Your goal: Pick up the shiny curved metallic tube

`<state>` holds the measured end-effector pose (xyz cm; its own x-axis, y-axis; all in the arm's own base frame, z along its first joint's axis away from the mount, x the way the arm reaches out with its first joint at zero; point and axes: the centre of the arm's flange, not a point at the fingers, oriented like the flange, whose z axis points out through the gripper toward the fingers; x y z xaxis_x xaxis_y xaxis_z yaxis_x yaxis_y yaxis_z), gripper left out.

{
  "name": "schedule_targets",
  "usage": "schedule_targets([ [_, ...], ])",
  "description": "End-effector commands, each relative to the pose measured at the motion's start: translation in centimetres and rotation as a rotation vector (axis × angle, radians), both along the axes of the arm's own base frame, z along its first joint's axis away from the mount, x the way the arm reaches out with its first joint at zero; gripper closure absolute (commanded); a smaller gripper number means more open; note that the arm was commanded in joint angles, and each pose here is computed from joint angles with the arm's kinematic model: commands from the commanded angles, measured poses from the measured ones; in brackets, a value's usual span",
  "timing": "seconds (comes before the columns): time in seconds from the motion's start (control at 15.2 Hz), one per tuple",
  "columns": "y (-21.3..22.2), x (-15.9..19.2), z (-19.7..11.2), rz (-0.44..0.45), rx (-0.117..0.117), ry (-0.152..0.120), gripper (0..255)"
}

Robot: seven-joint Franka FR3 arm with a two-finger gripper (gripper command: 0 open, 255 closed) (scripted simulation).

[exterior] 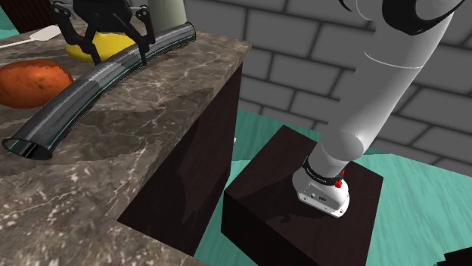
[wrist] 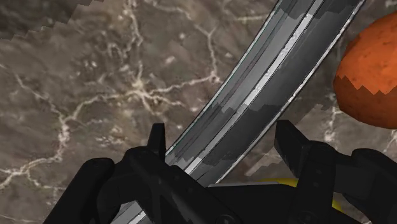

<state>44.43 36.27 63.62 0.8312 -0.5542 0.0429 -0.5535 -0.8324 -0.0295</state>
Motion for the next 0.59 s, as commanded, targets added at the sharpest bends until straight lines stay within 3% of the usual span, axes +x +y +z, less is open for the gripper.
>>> schedule_targets([
  [0.0,0.1,-0.1,1.2,0.000,0.000,0.000,255],
  [0.53,0.1,-0.1,5.4,0.000,0.000,0.000,255],
])
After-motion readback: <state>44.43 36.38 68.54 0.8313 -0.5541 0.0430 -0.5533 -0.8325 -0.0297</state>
